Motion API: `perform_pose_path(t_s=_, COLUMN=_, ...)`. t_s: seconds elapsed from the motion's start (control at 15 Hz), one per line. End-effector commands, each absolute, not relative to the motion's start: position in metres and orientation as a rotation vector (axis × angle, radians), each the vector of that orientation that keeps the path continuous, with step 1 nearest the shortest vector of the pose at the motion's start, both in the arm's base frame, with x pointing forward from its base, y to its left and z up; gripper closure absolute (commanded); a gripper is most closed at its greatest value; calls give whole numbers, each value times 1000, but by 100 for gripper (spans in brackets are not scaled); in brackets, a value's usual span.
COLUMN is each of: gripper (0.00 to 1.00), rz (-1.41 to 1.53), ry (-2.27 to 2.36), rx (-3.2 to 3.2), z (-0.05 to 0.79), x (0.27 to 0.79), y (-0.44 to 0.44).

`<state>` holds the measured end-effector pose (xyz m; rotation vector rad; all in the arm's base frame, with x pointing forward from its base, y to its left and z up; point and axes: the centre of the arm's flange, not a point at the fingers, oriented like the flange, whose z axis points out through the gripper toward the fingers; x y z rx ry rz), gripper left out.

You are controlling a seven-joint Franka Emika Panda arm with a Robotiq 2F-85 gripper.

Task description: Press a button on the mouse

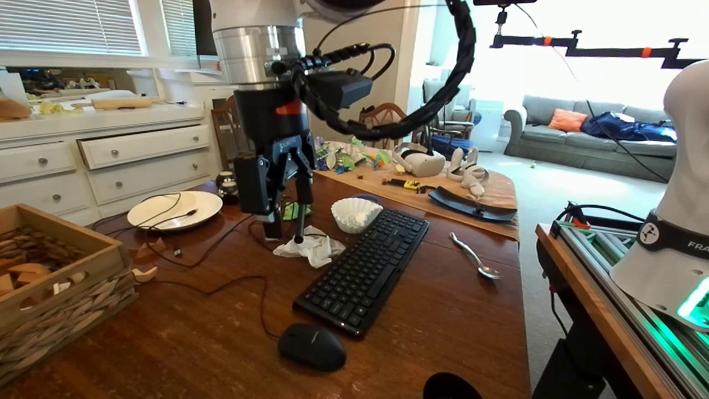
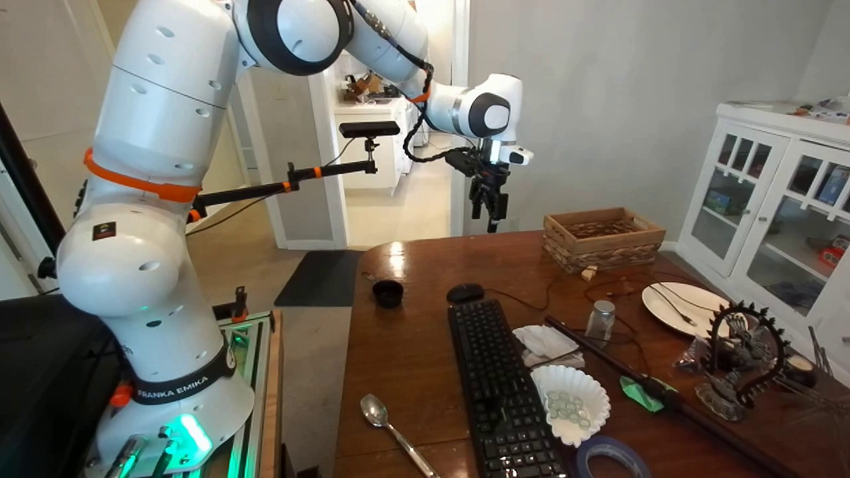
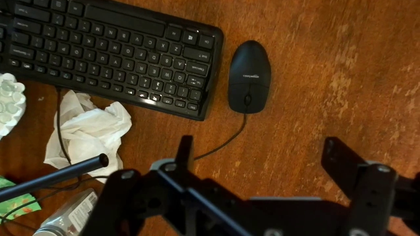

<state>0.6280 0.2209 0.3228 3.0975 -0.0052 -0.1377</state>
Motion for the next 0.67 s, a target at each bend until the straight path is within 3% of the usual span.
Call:
perform_pose_path(t_s=0.0, gripper=0, rz=-56, ry=109, rx=3260, z=307, x=631, y=221)
perform_pose_path(t_s=0.6, gripper=0, rz=-78, ry=69, rx=3273, z=299, x=640, y=224)
